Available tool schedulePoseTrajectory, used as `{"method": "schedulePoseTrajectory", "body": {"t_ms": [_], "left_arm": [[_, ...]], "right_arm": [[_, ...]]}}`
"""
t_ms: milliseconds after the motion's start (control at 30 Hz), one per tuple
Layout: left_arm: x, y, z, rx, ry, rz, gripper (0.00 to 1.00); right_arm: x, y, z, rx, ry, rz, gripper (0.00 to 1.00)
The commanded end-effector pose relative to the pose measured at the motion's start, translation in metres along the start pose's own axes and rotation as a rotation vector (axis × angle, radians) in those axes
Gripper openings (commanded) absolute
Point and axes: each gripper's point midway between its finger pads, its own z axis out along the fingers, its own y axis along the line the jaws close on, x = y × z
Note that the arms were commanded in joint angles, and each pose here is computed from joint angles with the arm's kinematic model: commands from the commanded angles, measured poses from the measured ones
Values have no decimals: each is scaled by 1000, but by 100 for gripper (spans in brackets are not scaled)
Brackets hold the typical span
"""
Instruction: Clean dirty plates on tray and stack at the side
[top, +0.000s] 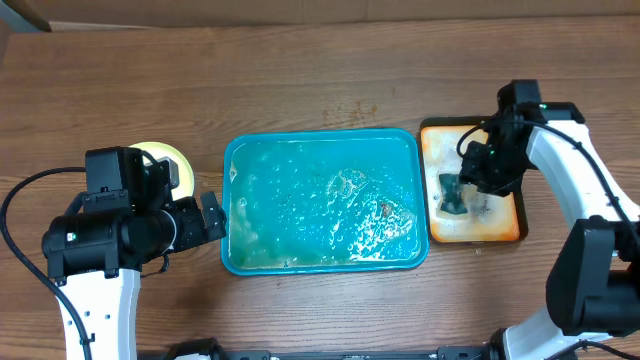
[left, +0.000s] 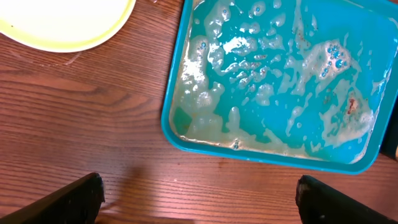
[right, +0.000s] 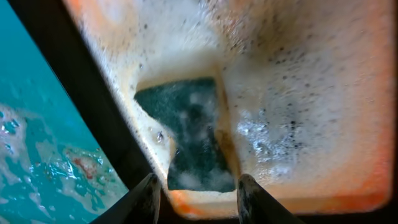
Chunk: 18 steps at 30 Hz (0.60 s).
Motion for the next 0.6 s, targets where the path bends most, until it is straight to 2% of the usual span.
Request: {"method": "schedulePoseTrajectory", "body": {"t_ms": [0, 300, 433, 567], "left_arm": [[1, -2, 2, 11, 9, 20, 99], [1, -2, 2, 11, 10, 19, 99], [1, -2, 2, 11, 10, 19, 99], [3, -2, 2, 10, 16, 18, 99]], "right_arm": [[22, 4, 19, -14, 67, -25, 43], [42, 2, 64, -24, 71, -55, 43], [20, -24, 68, 105, -43, 79, 43], [1, -27, 60, 114, -107, 103, 43]]}}
